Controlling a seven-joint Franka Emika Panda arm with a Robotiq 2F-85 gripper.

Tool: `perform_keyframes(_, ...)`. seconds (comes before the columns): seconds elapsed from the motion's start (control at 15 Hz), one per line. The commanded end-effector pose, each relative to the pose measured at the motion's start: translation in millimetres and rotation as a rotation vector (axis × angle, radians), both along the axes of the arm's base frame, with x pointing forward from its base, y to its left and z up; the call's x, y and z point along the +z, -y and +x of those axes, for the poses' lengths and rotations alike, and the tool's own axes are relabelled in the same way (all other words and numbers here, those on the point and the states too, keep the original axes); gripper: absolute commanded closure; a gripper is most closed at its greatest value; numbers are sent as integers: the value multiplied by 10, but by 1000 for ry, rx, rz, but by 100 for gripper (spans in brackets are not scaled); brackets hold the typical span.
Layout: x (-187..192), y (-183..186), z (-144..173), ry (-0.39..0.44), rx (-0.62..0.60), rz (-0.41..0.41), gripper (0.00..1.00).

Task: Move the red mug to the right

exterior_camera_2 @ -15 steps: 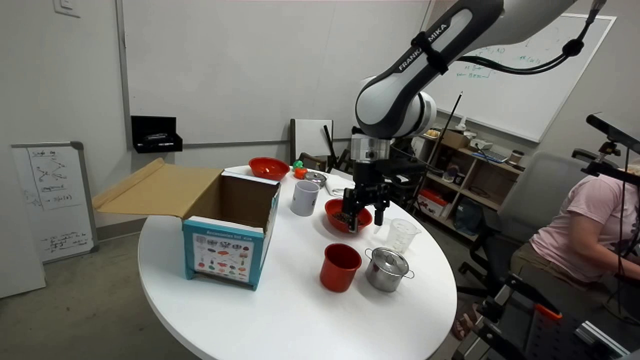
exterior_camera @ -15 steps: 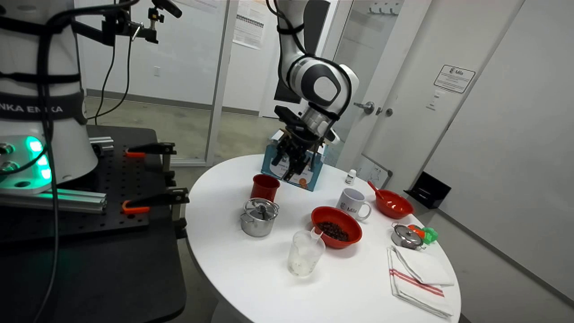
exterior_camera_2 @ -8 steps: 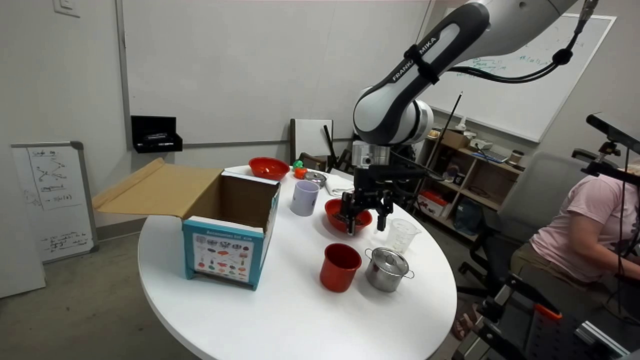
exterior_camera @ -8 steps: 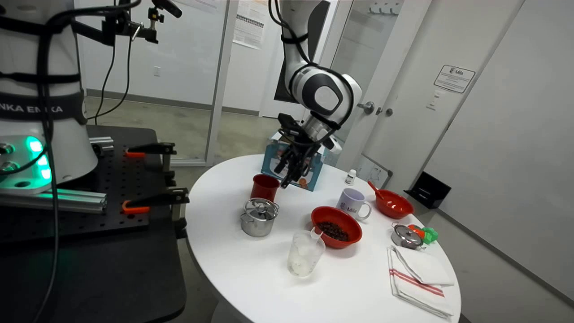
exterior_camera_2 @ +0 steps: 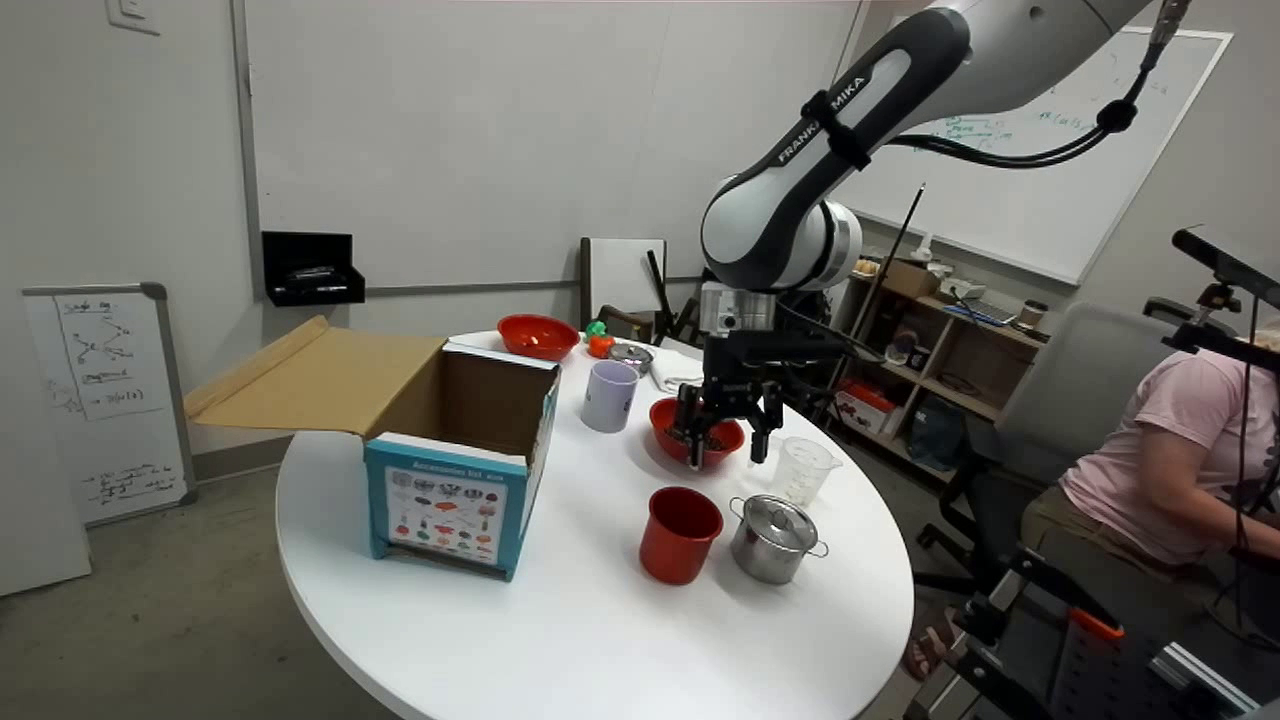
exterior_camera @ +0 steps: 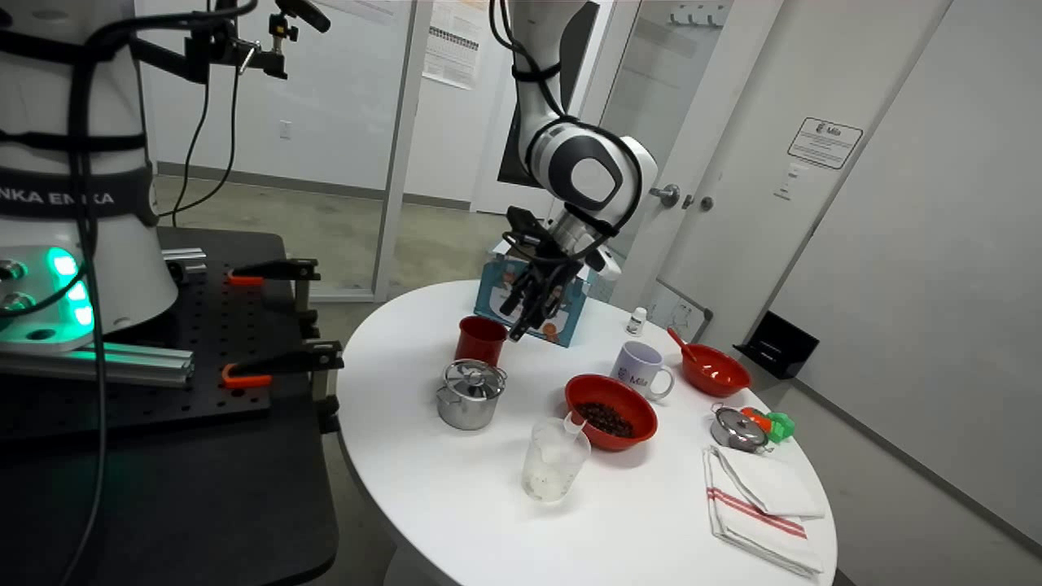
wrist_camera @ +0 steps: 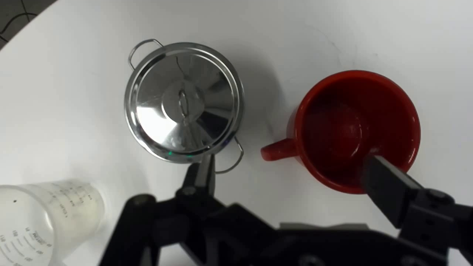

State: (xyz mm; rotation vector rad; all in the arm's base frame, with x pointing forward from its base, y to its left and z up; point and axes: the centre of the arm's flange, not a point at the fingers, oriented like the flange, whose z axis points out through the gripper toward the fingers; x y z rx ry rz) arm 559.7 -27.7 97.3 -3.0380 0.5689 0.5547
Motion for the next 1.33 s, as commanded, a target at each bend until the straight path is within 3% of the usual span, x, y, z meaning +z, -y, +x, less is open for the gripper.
perform_keyframes(0.0, -7, -104, 117, -3, 77, -66, 0)
perform_keyframes(0.4, -38, -226, 317, 26, 218, -161, 0)
perform_keyframes(0.93, -356, -226, 420, 8, 398, -19, 0)
perform_keyframes(1.27, -494, -157, 420, -45, 520, 63, 0)
